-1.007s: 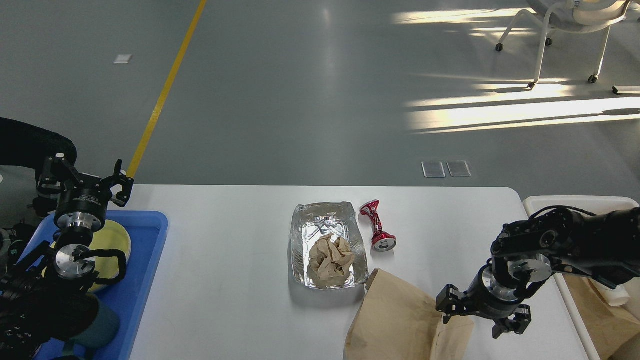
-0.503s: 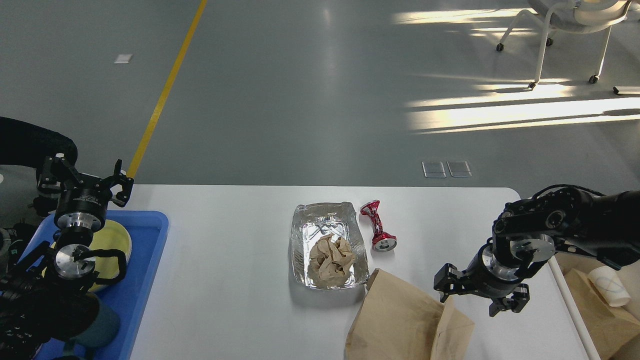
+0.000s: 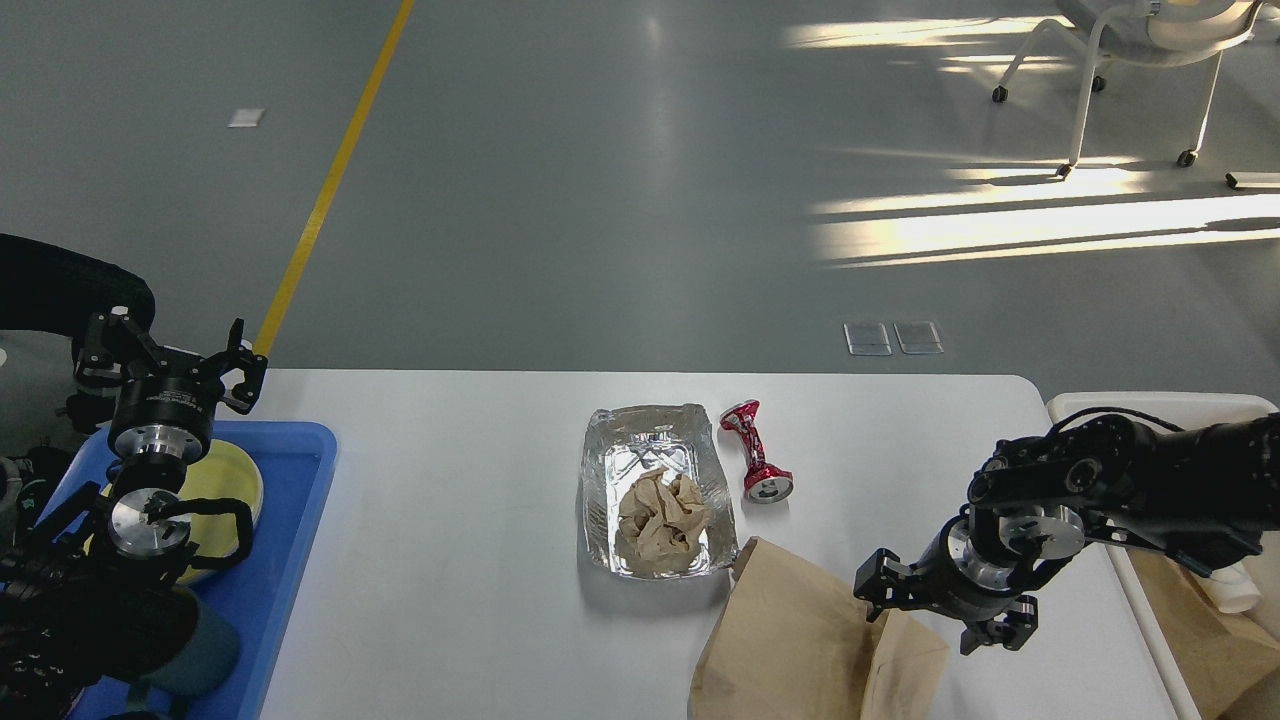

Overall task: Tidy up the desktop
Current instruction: 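Lower the right gripper onto the brown paper bag and grasp it, then lift the brown paper bag and drop it into the white bin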

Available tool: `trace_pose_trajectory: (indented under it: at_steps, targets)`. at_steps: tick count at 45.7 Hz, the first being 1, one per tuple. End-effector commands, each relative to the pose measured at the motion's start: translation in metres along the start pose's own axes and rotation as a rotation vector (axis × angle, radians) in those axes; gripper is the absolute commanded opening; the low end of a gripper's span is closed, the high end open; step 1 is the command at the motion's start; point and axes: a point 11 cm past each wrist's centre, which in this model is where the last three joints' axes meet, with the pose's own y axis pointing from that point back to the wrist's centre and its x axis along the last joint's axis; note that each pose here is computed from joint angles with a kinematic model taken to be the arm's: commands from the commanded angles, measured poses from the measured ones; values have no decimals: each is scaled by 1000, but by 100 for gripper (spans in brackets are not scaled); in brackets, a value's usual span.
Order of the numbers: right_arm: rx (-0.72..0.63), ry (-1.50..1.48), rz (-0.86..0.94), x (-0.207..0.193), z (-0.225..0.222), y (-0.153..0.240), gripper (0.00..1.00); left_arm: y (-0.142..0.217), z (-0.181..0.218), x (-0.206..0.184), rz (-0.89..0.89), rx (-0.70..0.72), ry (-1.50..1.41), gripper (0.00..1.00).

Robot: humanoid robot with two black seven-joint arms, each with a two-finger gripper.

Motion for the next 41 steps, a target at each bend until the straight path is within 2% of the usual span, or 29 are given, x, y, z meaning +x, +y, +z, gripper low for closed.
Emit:
trace_pose_trajectory:
  at_steps: [1,3,7,10,23,27,34,41]
  targets:
    - [-15,-19,29,-2,6,-7,67,0,0,0,0,-1,1,96]
    - [-19,-19,30,-1,7,-7,53,0,0,0,0,0,0,96]
    - [-18,-15,26,-2,6,-7,18,0,0,0,0,1,0,96]
    - [-17,-13,26,-2,5,-5,0,0,0,0,0,0,0,96]
    - [-19,-15,31,3,7,0,0,0,0,0,0,0,0,96]
    - [-45,-29,53,12,22,7,0,0,0,0,0,1,-1,96]
    - [-86,-33,133,38,37,33,0,0,0,0,0,0,0,96]
    - [-56,-106,244,73,53,78,0,0,0,0,0,0,0,96]
